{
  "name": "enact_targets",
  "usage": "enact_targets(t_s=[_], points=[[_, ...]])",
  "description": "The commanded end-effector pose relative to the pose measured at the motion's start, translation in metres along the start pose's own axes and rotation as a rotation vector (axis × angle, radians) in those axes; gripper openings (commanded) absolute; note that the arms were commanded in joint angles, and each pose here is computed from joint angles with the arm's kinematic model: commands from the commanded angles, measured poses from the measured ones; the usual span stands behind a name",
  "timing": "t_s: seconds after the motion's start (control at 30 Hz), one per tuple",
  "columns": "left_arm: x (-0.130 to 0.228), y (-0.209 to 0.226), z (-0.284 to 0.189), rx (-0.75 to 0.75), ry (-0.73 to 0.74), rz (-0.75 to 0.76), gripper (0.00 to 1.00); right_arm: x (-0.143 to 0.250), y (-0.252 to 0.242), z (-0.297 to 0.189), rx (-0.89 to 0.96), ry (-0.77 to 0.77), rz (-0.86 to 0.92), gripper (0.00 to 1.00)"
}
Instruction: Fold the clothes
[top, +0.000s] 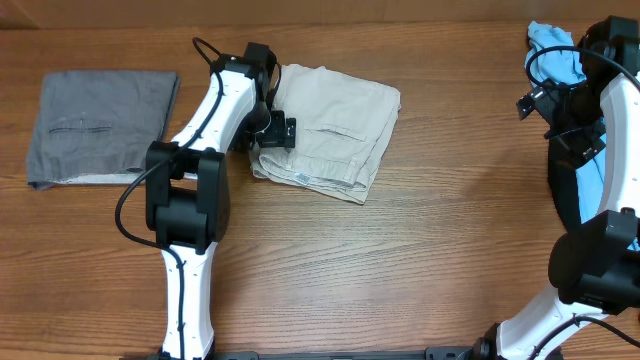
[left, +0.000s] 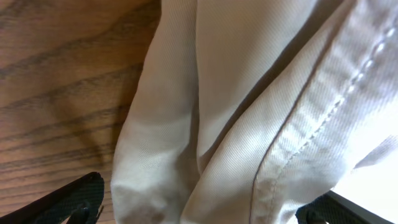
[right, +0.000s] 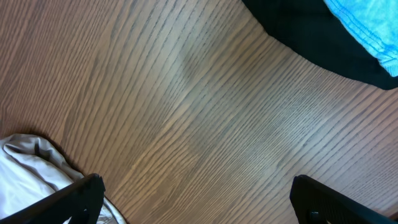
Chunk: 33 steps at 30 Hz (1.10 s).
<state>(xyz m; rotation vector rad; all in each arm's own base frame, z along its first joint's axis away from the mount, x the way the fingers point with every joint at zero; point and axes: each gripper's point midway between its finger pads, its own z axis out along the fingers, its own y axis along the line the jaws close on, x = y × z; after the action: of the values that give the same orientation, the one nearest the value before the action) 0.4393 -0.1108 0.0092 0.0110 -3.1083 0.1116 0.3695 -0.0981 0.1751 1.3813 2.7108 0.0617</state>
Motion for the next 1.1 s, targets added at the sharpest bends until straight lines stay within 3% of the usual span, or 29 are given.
enact_targets(t_s=[0.0, 0.17, 0.37, 0.8, 1.07], points=[[0.031, -0.007, 0.042, 0.025, 0.136, 0.023, 0.98, -0.003, 0.001, -0.009, -0.014, -0.028, -0.004, 1.0], [0.033, -0.011, 0.042, 0.049, 0.143, 0.02, 0.89, -0.003, 0.001, -0.009, -0.014, -0.027, -0.004, 1.0], [0.031, -0.011, 0.042, 0.051, 0.138, 0.018, 0.7, -0.003, 0.001, -0.009, -0.014, -0.027, -0.004, 1.0], [0.031, -0.009, 0.043, 0.039, 0.136, 0.021, 0.04, -0.003, 0.001, -0.009, -0.014, -0.027, -0.004, 1.0], [0.014, 0.003, 0.027, -0.052, 0.076, 0.033, 0.04, -0.003, 0.001, -0.009, -0.014, -0.027, -0.004, 1.0]])
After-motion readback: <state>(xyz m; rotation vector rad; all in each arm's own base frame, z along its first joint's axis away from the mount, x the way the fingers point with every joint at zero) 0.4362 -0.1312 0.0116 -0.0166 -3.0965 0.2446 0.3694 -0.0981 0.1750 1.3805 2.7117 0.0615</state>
